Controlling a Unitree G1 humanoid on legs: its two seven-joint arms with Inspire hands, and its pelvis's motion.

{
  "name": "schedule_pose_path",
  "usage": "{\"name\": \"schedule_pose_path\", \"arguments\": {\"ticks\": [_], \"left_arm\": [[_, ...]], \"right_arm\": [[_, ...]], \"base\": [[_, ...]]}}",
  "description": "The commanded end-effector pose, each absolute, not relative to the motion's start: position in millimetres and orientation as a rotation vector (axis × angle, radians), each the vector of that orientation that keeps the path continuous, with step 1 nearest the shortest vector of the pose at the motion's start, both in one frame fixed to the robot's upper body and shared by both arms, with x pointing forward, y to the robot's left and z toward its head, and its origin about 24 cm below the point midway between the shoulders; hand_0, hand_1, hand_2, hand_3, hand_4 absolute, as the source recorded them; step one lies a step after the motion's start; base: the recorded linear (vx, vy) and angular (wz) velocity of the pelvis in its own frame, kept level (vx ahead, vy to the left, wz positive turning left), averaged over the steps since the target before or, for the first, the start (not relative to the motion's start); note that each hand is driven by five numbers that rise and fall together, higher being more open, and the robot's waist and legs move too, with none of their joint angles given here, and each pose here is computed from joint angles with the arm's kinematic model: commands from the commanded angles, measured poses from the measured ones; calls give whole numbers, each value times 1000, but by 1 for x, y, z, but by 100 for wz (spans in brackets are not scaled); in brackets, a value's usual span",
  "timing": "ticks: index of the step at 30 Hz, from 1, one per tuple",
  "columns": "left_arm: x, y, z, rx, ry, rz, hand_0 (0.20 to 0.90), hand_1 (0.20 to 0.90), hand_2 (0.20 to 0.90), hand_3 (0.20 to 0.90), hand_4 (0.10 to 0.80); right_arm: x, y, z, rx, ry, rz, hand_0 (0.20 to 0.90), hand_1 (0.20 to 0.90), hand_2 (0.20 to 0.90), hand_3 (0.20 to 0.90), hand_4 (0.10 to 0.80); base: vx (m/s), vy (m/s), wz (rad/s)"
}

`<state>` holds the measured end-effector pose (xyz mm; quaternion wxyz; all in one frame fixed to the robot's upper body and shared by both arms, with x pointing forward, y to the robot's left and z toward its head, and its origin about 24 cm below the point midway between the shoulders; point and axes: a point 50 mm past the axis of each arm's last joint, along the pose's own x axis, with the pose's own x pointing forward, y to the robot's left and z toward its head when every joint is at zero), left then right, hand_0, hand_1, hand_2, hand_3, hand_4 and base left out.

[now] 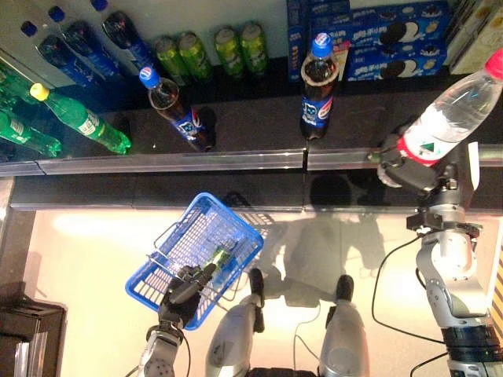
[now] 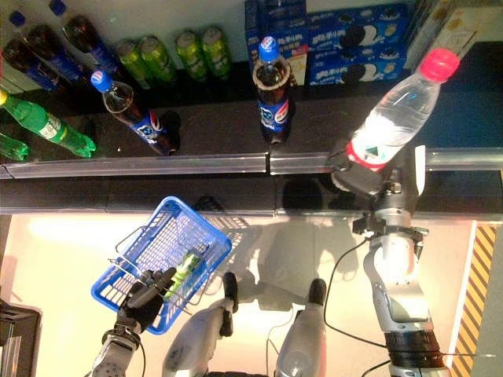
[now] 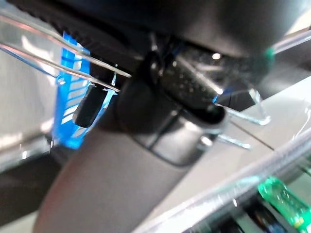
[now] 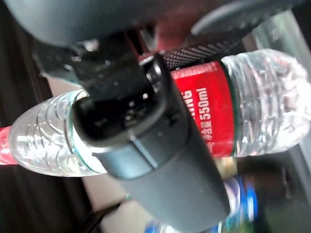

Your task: Pick up the drink and place into the basket.

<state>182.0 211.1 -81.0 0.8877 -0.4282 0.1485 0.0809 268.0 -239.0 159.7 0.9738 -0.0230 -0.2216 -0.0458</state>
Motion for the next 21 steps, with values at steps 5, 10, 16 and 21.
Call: {"name": "schedule_pose_path", "arguments": {"ticks": [5, 10, 16, 21], "left_arm": [[192, 229, -23, -841, -81, -1, 300, 300, 300, 200, 100], [196, 228, -13, -813, -123, -38, 300, 300, 300, 200, 100], [204, 222, 9, -780, -205, -132, 300, 300, 300, 200, 100], [211, 217, 32, -684, -259, -228, 300, 300, 300, 200, 100]], "right_arm": [[238, -171, 218, 137, -791, 459, 300, 300, 300, 200, 100], [236, -144, 203, 210, -689, 612, 300, 300, 300, 200, 100], [233, -111, 193, 263, -633, 718, 300, 300, 300, 200, 100], [234, -95, 193, 278, -626, 727, 300, 300, 300, 200, 100]], "base": [[58, 30, 10], [26, 6, 21], [-3, 8, 20], [-4, -7, 23]]}}
